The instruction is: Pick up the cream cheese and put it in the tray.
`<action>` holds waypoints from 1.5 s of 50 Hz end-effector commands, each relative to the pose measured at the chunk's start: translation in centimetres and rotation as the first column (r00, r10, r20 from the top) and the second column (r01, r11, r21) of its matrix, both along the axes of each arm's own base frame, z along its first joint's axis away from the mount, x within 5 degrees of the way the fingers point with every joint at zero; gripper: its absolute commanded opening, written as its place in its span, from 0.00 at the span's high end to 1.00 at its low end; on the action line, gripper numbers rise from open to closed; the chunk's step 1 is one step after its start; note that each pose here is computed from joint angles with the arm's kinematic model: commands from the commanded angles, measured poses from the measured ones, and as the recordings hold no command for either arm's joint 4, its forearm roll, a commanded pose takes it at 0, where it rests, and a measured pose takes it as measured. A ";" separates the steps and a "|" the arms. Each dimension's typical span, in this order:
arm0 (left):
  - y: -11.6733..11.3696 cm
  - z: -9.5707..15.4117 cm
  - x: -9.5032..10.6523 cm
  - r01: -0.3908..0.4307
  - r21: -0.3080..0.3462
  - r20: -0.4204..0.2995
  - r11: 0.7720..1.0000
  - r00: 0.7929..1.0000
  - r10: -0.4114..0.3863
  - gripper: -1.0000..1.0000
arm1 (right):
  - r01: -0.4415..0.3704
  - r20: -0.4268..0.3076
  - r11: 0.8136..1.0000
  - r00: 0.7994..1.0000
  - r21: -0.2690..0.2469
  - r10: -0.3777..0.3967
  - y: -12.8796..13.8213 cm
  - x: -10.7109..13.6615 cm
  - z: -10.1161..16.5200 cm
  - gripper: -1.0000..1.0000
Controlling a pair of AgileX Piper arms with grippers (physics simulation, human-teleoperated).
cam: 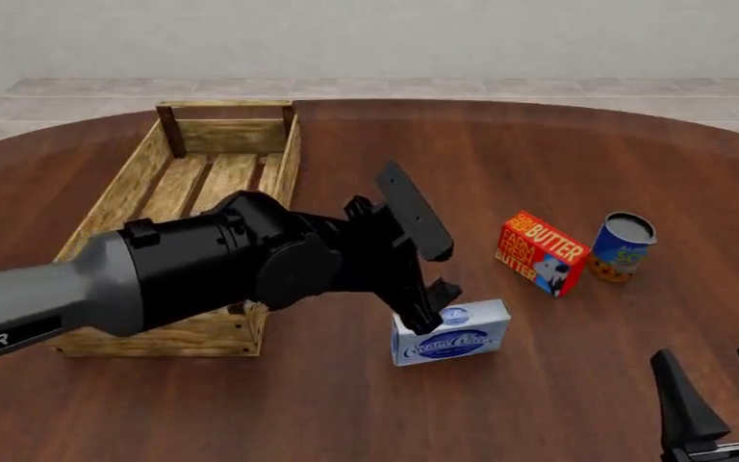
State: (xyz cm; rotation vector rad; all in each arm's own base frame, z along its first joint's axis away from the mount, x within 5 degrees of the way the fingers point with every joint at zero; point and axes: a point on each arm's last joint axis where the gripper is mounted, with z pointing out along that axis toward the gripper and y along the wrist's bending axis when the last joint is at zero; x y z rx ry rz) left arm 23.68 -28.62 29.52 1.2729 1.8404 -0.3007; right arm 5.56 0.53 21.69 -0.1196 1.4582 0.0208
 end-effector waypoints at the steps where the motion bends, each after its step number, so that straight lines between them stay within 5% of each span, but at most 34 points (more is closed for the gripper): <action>1: -0.4 -1.0 1.0 0.005 0.049 -0.011 0.999 1.000 -0.005 0.00 | 0.003 -0.002 1.000 1.000 0.002 -0.003 0.0 0.0 0.0 0.00; 67: -1.9 -7.5 1.8 0.023 0.156 -0.104 0.988 0.995 -0.007 0.00 | 0.003 0.014 1.000 1.000 0.011 -0.003 0.0 0.0 0.1 0.00; 75: -1.4 -8.1 3.1 0.017 0.183 -0.096 0.983 0.995 0.000 0.00 | 0.004 0.012 1.000 1.000 0.012 -0.004 0.0 0.0 0.1 0.00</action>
